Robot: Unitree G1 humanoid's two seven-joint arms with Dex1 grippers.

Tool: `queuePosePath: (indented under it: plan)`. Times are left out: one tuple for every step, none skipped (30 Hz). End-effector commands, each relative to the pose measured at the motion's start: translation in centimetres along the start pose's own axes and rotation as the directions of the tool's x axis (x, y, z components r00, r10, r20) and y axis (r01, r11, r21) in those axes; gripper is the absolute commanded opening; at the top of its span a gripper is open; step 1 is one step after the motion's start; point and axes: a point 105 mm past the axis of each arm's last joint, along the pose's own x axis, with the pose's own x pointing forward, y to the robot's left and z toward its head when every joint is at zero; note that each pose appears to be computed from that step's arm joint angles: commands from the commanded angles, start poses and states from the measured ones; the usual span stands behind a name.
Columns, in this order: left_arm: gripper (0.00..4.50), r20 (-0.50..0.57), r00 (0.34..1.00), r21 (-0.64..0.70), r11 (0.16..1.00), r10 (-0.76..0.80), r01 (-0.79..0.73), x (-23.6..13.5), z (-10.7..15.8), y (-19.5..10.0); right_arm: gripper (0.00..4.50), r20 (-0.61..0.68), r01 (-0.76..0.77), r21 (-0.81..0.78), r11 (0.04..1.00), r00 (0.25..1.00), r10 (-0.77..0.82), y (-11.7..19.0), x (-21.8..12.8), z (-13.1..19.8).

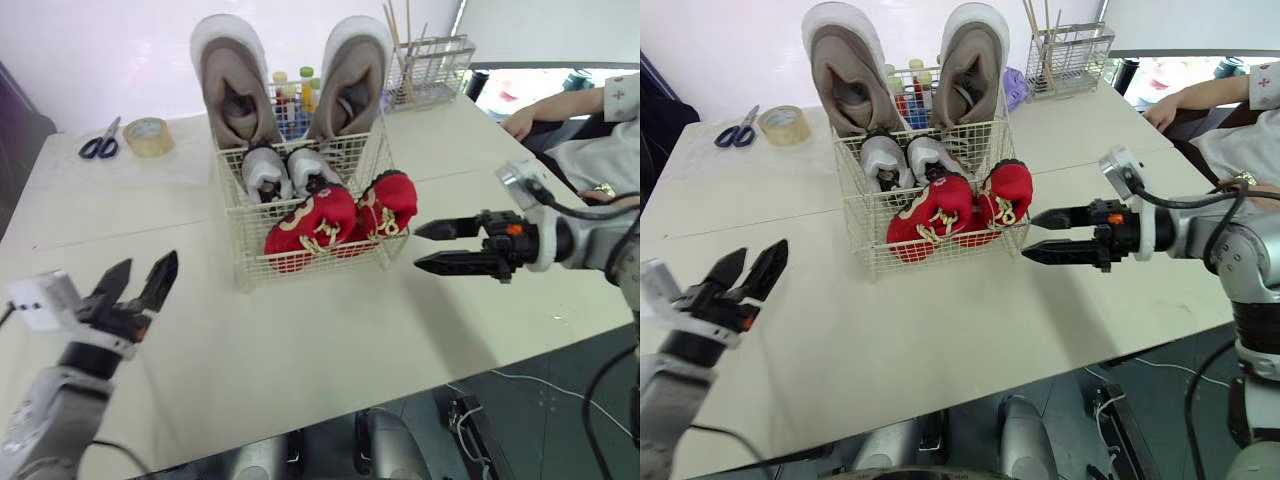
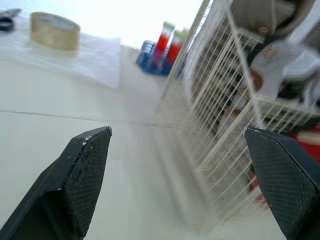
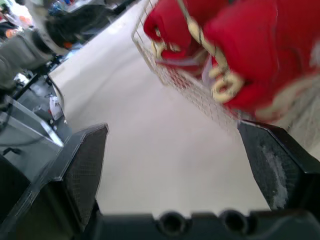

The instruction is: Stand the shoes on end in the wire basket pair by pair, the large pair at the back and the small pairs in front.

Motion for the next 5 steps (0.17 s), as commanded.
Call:
queuePosePath:
  plan:
    - [4.38, -0.095, 0.995, 0.083, 0.995, -0.040, 0.048, -0.6, -0.3, -0.1, 4.50, -0.008, 0.051, -0.017, 0.999, 0.999, -0.051, 0.0, -1.7, -0.2]
    - [4.38, -0.135, 0.989, 0.081, 0.994, -0.061, 0.072, -0.8, -0.8, -0.1, 4.50, -0.016, 0.065, -0.007, 0.998, 0.998, -0.065, -0.1, -1.9, -0.6]
    - [4.38, -0.150, 0.985, 0.072, 0.993, -0.086, 0.097, -0.9, -1.1, -0.4, 4.50, -0.027, 0.077, -0.002, 0.997, 0.997, -0.077, -0.2, -2.1, -1.0]
    - [4.38, -0.163, 0.980, 0.054, 0.991, -0.111, 0.121, -1.1, -1.4, -0.6, 4.50, -0.038, 0.088, 0.006, 0.996, 0.995, -0.087, -0.3, -2.3, -1.5]
    - [4.38, -0.184, 0.975, 0.041, 0.990, -0.128, 0.138, -1.3, -2.0, -0.7, 4.50, -0.045, 0.095, 0.013, 0.995, 0.995, -0.094, -0.3, -2.4, -2.0]
